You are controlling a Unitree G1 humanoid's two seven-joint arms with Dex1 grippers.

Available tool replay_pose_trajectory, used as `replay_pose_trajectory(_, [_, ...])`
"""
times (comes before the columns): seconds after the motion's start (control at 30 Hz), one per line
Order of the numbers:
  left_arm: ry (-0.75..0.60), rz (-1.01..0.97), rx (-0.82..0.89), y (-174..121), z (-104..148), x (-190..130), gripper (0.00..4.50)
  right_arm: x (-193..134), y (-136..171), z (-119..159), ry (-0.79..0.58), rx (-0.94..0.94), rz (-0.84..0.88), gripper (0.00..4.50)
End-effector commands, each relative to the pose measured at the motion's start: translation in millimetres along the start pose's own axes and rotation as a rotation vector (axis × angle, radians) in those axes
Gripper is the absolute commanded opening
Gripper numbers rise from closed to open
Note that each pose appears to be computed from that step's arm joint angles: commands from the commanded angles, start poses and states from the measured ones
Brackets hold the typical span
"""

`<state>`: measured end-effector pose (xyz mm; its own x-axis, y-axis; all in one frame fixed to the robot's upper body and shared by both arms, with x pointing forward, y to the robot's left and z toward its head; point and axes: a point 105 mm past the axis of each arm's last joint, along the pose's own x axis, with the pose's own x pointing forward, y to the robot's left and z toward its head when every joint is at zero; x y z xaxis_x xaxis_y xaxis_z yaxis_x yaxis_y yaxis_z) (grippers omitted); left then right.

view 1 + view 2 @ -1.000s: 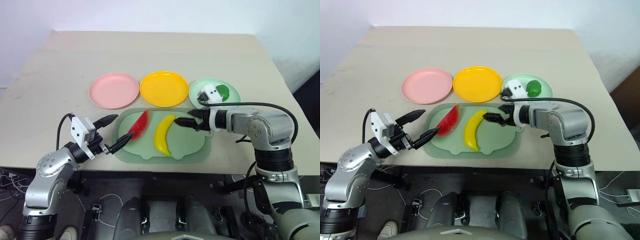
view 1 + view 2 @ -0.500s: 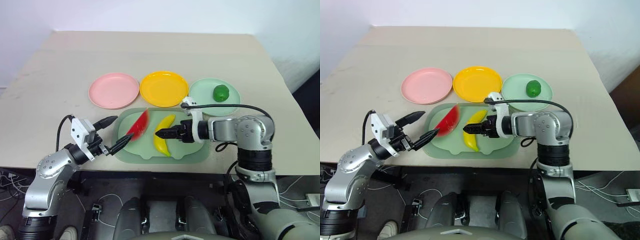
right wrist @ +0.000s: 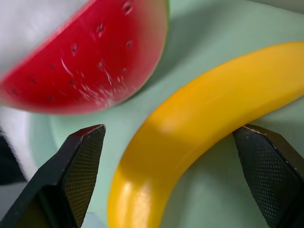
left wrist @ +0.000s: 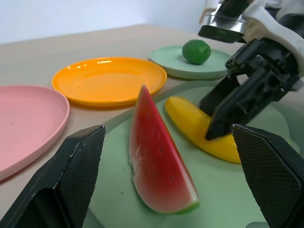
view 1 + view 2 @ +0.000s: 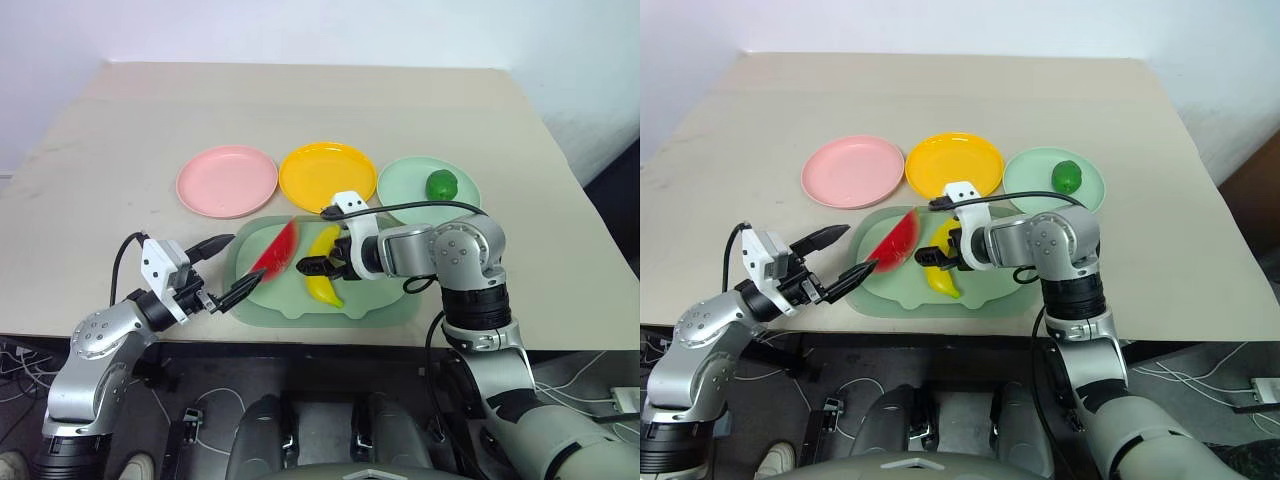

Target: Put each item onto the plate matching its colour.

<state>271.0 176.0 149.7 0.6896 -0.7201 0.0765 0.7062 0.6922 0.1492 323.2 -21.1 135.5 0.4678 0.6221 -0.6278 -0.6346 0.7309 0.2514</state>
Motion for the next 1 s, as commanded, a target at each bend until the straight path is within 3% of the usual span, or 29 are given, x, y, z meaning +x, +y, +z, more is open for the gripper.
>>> replay_pose_trajectory(0.03, [-0.025,0.002,0.05,2,12,-3,4.5,3,-1,-12,0.058,-0.028,-0.016,4.48])
replay_pose_trajectory(0.2, [-0.026,0.003,0.052,3,12,-2,4.5,4,-2,-16,0.082,-0.061,-0.033,4.48])
replay_pose_trajectory(0.3, [-0.026,0.004,0.054,3,11,-1,4.5,2,0,-15,0.08,-0.096,-0.041,3.91])
replay_pose_trajectory(0.4, [-0.024,0.004,0.057,3,11,-1,4.5,2,-1,-14,0.078,-0.098,-0.05,2.92])
replay_pose_trajectory(0.57, [-0.03,0.013,0.066,5,11,1,4.5,2,-3,-15,0.083,-0.091,-0.051,2.92])
replay_pose_trajectory(0.77, [-0.03,0.013,0.07,4,11,1,4.5,-1,-10,-12,0.075,-0.08,-0.083,1.63])
replay_pose_trajectory(1.0, [-0.033,0.018,0.076,5,13,-1,4.5,-28,-22,9,-0.032,-0.098,-0.093,1.63])
